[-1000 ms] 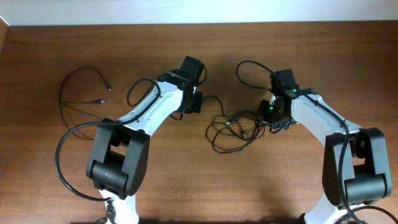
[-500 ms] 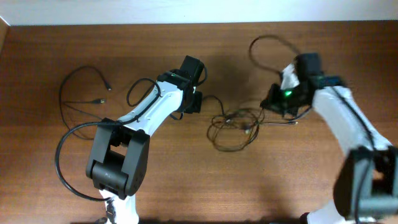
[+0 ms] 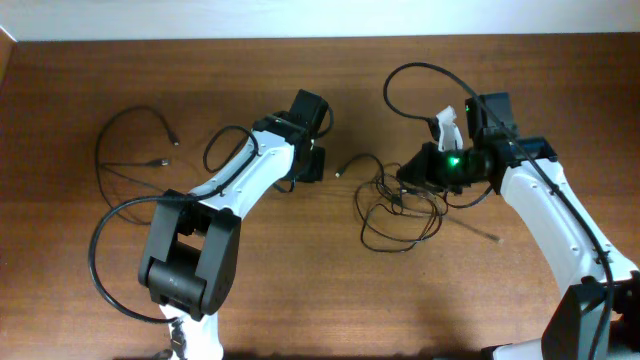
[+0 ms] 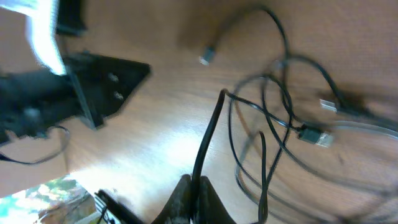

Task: Untangle cables
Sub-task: 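Grasp a cable loop from the bundle with the right gripper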

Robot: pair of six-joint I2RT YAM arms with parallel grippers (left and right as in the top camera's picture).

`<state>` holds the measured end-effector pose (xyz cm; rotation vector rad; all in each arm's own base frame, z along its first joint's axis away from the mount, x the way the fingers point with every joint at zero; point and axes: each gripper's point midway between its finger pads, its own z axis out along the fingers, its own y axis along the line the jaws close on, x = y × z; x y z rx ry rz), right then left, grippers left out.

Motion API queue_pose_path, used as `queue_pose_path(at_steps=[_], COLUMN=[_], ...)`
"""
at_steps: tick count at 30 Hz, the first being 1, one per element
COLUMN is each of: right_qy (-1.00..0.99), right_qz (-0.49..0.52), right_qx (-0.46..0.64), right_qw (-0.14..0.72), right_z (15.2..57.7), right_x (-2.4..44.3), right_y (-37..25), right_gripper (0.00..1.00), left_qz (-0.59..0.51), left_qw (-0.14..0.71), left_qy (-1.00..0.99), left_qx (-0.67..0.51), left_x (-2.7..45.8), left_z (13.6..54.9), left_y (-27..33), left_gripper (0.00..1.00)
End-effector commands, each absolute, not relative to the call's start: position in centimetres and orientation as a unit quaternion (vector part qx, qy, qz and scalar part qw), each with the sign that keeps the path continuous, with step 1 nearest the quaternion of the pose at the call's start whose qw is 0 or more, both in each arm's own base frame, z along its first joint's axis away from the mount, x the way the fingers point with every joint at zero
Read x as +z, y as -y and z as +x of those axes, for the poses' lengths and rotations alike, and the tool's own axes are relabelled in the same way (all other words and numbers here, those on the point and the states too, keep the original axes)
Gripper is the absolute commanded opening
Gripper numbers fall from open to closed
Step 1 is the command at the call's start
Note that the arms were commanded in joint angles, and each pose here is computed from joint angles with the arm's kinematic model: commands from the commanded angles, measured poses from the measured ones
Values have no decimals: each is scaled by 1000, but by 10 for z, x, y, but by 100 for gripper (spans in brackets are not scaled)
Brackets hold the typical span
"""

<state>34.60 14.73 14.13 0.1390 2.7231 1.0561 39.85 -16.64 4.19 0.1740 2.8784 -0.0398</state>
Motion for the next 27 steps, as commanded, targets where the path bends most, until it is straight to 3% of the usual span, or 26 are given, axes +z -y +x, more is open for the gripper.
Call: queue_pose_path(at_steps=[1,2,7,8,10,12,16,19,20,21,27], right_qy=[-914,-917,-963,-963,-961,-960,-963,-985,-988,-986,-981], right_qz=[31,33,154,156,174,210,240,129,65,-2,-108], right_qx=[384,375,193,191,183,157,118,102,129,154,74], right_qw=[130,133,113,106,113,102,34,50,60,69,140], right_z=[355,356,347,344,348,343,307,306,309,307,322], right_x=[152,150,99,98,97,93,82,81,84,87,78], right_y=[-154,-151,-91,-90,-76,-58,-59,-76,-95,-119,-162], right_gripper=[4,4,4,12,75,81,85,85,65,56,56], left_qz=[48,46,39,39,39,39,39,39,39,39,7], left_qw=[144,143,136,135,134,134,135,135,135,135,125], left_qy=[-988,-989,-989,-990,-990,-990,-990,-990,-990,-990,-992], left_qx=[-14,-15,-33,-33,-33,-33,-33,-33,-33,-32,-28], left_x=[54,54,54,54,54,54,54,54,54,54,52], left_z=[405,405,406,405,405,405,405,405,405,405,406], left_y=[162,161,159,159,159,159,159,159,159,159,142], left_gripper=[70,99,99,99,100,99,99,99,99,99,99])
